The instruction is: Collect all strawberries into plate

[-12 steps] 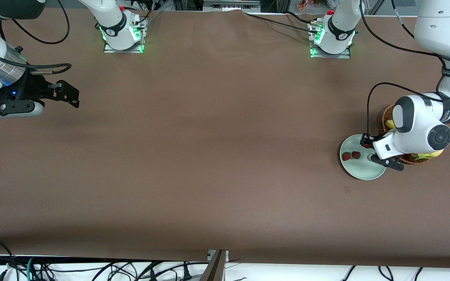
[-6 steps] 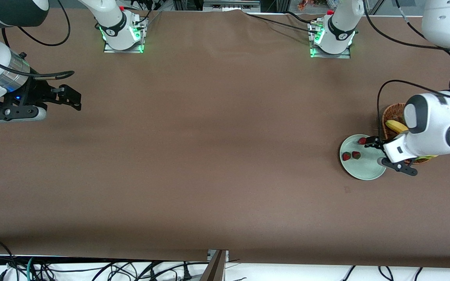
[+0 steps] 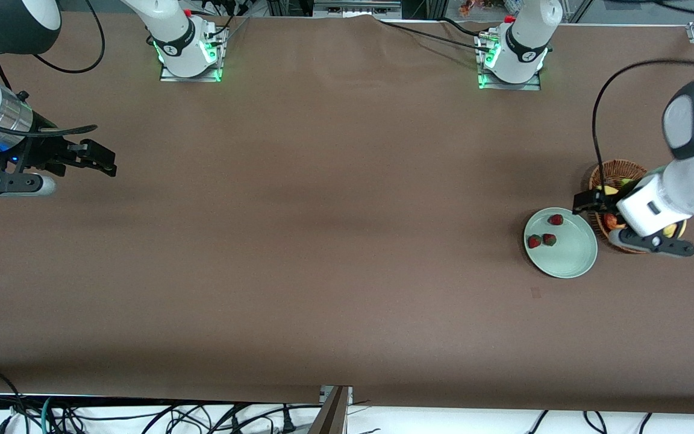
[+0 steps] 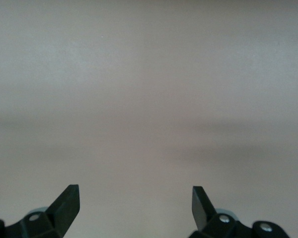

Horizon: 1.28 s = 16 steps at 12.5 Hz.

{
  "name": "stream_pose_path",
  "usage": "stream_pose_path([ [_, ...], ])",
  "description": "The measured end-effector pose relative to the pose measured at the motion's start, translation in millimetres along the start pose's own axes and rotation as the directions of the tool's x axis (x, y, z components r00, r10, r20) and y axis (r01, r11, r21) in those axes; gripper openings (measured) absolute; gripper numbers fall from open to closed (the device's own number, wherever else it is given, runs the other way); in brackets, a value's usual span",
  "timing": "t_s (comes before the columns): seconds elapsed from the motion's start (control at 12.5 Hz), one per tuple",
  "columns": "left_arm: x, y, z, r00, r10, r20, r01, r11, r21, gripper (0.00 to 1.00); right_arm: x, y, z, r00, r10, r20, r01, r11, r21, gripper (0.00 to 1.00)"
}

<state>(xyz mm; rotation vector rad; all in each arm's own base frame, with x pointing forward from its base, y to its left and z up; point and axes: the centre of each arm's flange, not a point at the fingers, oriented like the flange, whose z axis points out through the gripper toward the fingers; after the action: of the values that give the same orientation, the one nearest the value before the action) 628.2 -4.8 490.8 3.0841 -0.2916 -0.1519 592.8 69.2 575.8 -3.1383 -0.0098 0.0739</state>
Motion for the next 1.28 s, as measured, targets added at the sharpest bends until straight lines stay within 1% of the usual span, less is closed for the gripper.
stream_pose_path([
  [0.16, -14.9, 0.3, -56.7, 0.999, -0.004, -0.054, 0.004, 1.0, 0.009, 1.0, 0.0, -0.2, -0.6, 1.0, 0.0, -0.001, 0.0, 1.0, 0.0, 1.0],
  [0.24, -22.4, -0.8, -76.5, 0.997, -0.008, -0.074, 0.009, 1.0, 0.012, 1.0, 0.0, -0.2, -0.8, 1.0, 0.0, -0.001, 0.0, 1.0, 0.001, 1.0],
  [0.32, -28.1, -2.0, -88.8, 0.996, -0.011, -0.091, 0.013, 1.0, 0.015, 1.0, 0.0, -0.2, -0.9, 1.0, 0.0, -0.002, 0.0, 1.0, 0.001, 1.0],
  [0.4, -31.9, -3.0, -93.7, 0.996, -0.014, -0.093, 0.016, 1.0, 0.018, 1.0, 0.0, -0.2, -0.9, 1.0, 0.0, -0.002, 0.0, 1.0, 0.001, 1.0],
  [0.56, -37.9, -6.8, -89.8, 0.997, -0.055, -0.047, 0.056, 0.998, 0.018, 1.0, 0.1, -0.2, -1.0, 1.0, 0.0, -0.002, 0.0, 1.0, 0.001, 1.0],
  [0.72, -42.6, -7.2, -91.2, 0.985, -0.171, -0.03, 0.171, 0.985, 0.011, 1.0, 0.1, -0.2, -1.1, 1.0, 0.0, -0.002, 0.0, 1.0, 0.001, 1.0],
  [0.8, -45.2, -1.5, -94.5, 0.979, -0.204, -0.026, 0.204, 0.979, 0.009, 1.0, 0.1, -0.2, -1.1, 1.0, 0.0, -0.002, 0.0, 1.0, 0.001, 1.0],
  [0.96, -48.0, 18.1, -99.8, 0.978, -0.21, -0.019, 0.21, 0.978, 0.007, 1.0, 0.1, -0.1, -1.3, 1.0, -0.001, -0.002, 0.001, 1.0, 0.001, 1.0],
  [1.04, -48.5, 18.7, -99.8, 0.975, -0.22, -0.018, 0.22, 0.976, 0.007, 1.0, 0.1, -0.1, -1.3, 1.0, -0.001, -0.003, 0.001, 1.0, 0.001, 1.0],
  [1.28, -49.7, 1.0, -95.5, 0.968, -0.252, -0.009, 0.252, 0.968, 0.004, 1.0, 0.1, 0.1, -1.4, 1.0, -0.001, -0.003, 0.001, 1.0, 0.001, 1.0],
])
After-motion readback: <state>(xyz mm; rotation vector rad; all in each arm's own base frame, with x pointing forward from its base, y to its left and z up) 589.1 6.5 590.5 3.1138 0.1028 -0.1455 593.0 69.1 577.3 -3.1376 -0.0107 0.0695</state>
